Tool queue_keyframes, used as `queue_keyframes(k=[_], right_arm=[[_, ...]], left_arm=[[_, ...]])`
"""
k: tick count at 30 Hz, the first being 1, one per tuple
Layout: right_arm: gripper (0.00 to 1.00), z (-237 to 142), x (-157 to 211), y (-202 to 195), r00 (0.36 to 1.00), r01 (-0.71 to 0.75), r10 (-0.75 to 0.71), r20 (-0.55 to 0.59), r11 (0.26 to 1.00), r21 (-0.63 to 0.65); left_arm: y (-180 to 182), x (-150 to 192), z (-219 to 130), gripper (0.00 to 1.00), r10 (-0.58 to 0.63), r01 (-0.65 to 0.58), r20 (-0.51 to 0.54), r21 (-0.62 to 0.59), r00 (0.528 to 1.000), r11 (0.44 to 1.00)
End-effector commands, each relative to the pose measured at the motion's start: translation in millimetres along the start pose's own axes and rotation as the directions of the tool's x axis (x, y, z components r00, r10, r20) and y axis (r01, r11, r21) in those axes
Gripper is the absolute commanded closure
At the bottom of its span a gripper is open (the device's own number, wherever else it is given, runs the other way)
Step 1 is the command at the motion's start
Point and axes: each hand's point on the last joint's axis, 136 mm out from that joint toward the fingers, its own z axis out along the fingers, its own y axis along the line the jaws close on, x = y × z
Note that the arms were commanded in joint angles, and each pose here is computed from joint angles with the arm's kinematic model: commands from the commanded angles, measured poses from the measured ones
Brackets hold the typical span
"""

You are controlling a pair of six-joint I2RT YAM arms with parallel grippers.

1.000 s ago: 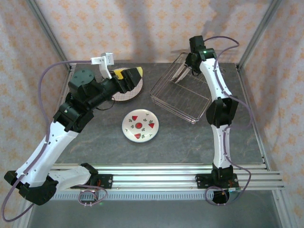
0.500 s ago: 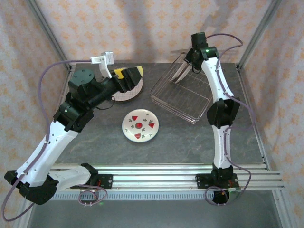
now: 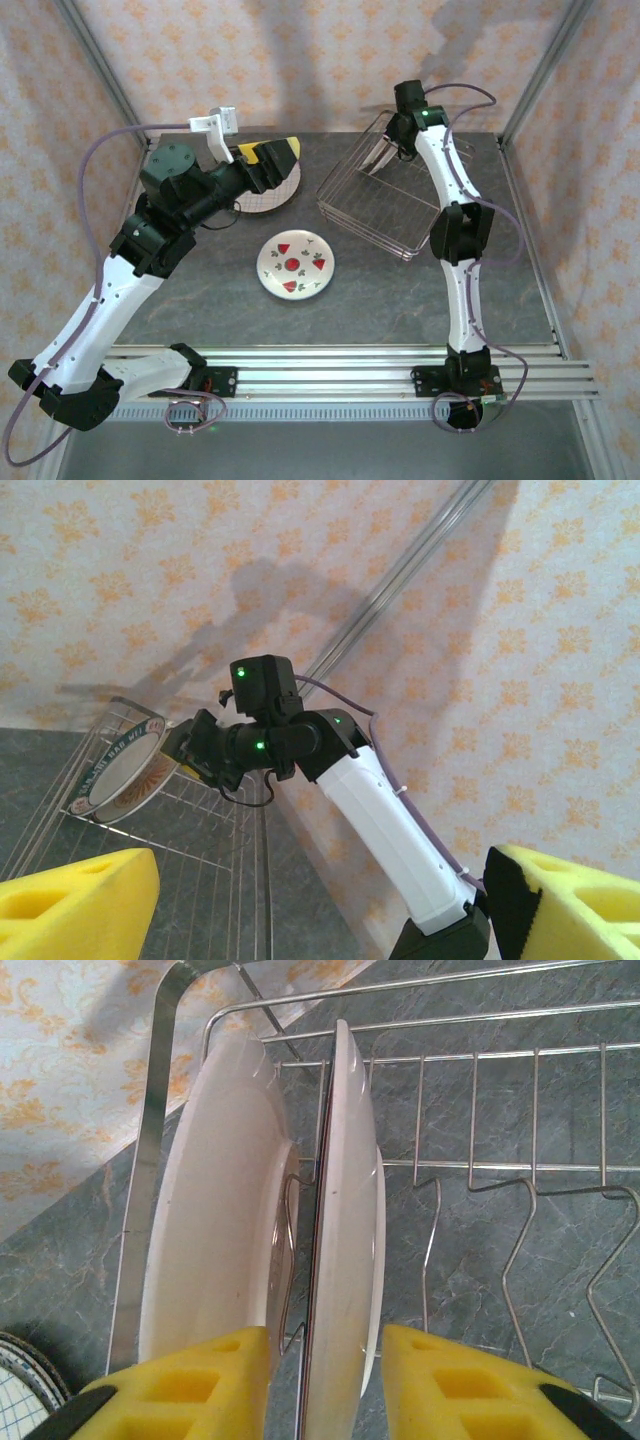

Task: Unload the plates from the dish rack

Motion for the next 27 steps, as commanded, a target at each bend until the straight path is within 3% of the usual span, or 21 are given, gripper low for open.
queue_keyframes(k=[1,7,22,27], right_arm=[[0.69,-2.7,-12.4,3.1,0.999,-0.007,0.007,0.036,1.0,-0.017],[0.74,1.0,-11.3,3.1,0.999,-0.007,0.007,0.032,1.0,-0.016],[1.0,-24.4,-24.9,18.9,0.996,-0.04,0.045,0.083,0.997,-0.059],[1.0,-39.3,-27.8,17.6,0.992,-0.048,0.052,0.117,0.998,-0.029]], left_arm=[[-9.4,-6.1,-8.6,0.15,0.007,-0.008,0.023,0.024,1.0,1.0],[-8.6,-5.9,-9.3,0.15,0.004,-0.005,0.024,0.022,1.0,1.0],[-8.1,-3.3,-8.5,0.15,-0.005,0.004,0.021,0.029,1.0,1.0],[-8.0,-3.0,-8.9,0.15,-0.011,0.01,0.022,0.031,1.0,0.999]])
